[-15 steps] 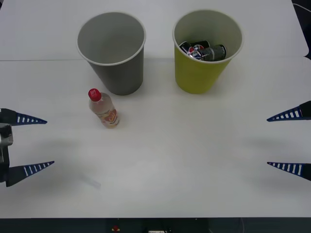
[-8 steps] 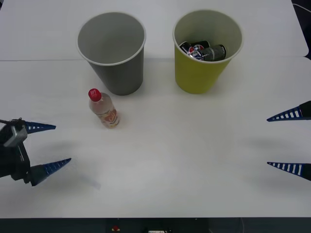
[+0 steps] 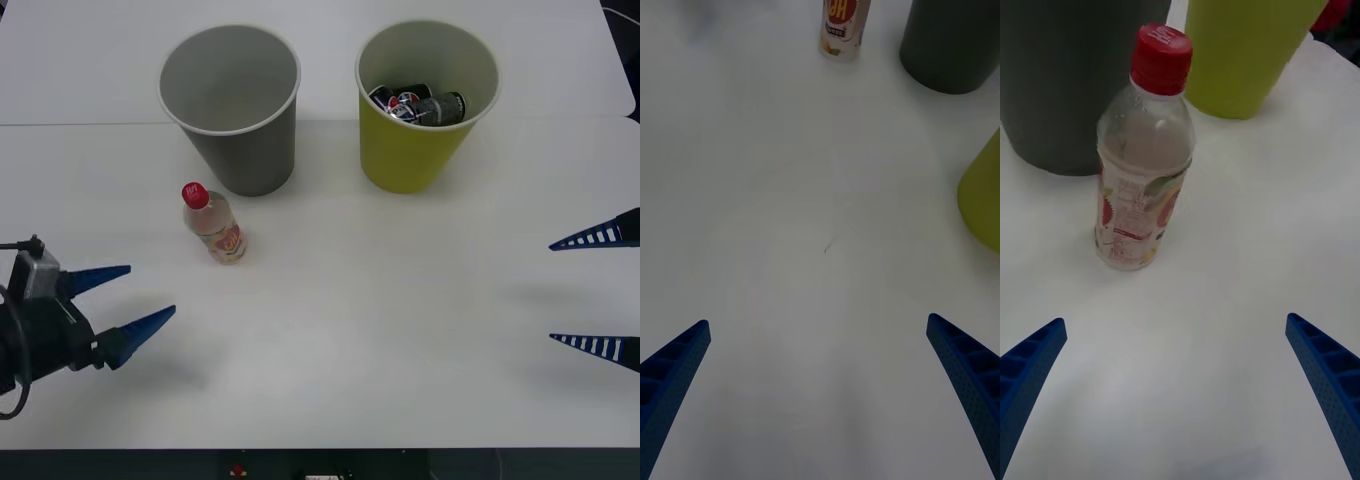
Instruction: Put the can into the green bin and the plastic bottle into the gray bin
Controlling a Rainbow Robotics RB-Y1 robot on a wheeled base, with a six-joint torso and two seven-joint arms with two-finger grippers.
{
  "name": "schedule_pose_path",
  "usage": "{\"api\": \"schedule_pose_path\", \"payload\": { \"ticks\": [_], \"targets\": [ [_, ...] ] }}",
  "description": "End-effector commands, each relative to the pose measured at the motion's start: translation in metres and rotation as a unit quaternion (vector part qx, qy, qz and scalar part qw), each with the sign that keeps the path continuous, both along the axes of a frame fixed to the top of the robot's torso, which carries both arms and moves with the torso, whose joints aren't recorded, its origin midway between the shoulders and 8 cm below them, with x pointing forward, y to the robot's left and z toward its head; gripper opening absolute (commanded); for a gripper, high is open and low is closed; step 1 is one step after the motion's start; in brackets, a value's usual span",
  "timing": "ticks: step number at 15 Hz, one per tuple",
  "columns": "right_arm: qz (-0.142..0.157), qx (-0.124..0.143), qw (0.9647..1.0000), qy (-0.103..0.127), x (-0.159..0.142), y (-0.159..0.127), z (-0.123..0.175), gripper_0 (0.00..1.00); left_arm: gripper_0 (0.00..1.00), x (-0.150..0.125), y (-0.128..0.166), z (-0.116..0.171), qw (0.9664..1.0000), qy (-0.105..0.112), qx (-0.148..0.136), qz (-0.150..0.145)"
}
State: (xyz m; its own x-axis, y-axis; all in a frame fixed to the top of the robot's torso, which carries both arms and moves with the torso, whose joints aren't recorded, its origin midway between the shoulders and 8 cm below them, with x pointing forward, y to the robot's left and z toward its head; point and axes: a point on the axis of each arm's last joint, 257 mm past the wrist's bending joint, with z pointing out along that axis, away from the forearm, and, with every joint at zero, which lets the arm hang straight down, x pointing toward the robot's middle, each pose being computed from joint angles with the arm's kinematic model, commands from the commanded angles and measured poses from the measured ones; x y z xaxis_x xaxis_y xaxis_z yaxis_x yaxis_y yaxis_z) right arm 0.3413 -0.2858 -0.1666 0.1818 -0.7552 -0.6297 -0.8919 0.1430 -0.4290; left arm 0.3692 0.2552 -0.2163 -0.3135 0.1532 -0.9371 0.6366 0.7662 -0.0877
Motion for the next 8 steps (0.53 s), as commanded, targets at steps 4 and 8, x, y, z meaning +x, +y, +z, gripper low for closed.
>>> {"api": "schedule_pose_path", "payload": {
  "ticks": [4, 8],
  "targets": [
    [0.000, 0.000, 1.0000, 0.000, 0.000, 0.000, 0.000, 1.00, 1.00, 0.020, -0.015, 0.005, 0.9964, -0.017, -0.062, 0.055],
    [0.000, 0.000, 1.0000, 0.000, 0.000, 0.000, 0.000, 1.00, 1.00, 0.030, -0.014, -0.003, 0.9948, -0.043, -0.041, 0.083]
  ]
}}
